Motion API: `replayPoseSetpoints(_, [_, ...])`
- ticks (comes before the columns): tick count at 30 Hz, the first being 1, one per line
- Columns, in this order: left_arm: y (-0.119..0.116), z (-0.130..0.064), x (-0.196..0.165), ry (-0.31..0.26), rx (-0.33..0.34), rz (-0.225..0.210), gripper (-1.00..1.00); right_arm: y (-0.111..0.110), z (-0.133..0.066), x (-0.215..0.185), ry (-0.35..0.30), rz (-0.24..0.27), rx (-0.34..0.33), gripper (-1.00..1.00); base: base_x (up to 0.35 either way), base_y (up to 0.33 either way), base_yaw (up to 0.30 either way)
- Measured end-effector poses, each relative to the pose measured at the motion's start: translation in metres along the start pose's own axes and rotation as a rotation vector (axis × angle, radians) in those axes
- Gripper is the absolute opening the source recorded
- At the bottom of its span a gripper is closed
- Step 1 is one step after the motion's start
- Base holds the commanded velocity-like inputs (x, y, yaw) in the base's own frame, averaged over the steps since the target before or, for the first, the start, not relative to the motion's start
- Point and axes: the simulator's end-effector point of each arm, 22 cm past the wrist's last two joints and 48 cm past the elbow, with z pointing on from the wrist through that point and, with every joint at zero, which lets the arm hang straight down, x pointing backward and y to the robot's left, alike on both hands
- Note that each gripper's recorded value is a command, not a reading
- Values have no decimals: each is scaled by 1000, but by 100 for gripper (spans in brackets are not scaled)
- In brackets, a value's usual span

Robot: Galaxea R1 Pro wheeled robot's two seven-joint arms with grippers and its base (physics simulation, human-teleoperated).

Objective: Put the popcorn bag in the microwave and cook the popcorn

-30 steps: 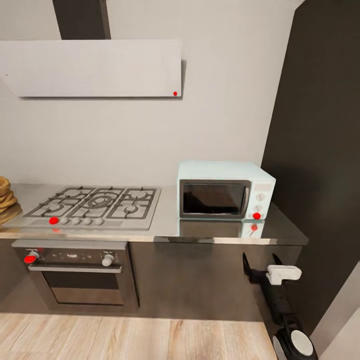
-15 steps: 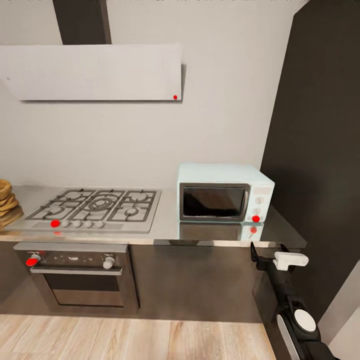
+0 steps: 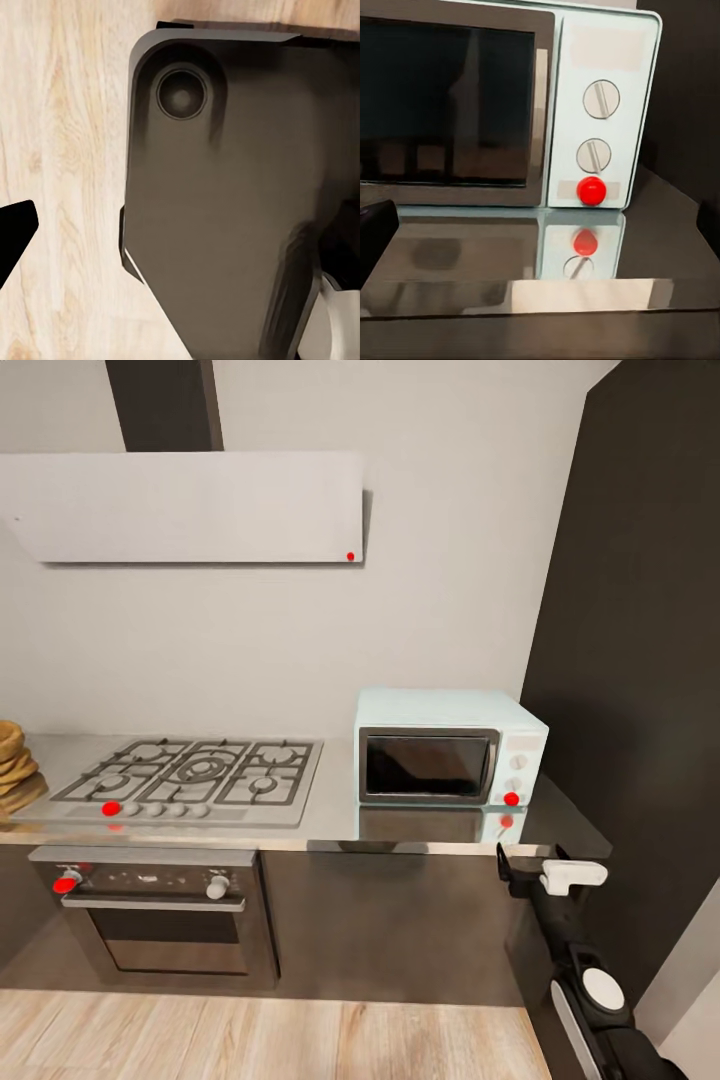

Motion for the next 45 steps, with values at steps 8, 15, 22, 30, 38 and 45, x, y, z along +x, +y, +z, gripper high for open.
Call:
replayPoseSetpoints(8, [0,0,0,-1,0,0,100,8,-1,1,2,0,-34,100,172,42,0])
replayPoseSetpoints(15, [0,0,0,0,0,0,100,12,0,2,3,0,-53,100,25,4,0])
replayPoseSetpoints(22, [0,0,0,-1,0,0,100,12,-1,2,4,0,-54,100,239,0,0])
replayPoseSetpoints(30, [0,0,0,0,0,0,100,12,0,2,4,0,-54,100,215,-68,0])
replayPoseSetpoints(38, [0,0,0,-1,1,0,100,12,-1,1,3,0,-54,100,179,-127,0])
replayPoseSetpoints(45, [0,0,0,-1,0,0,100,12,-1,3,6,-1,-53,100,176,-36,0])
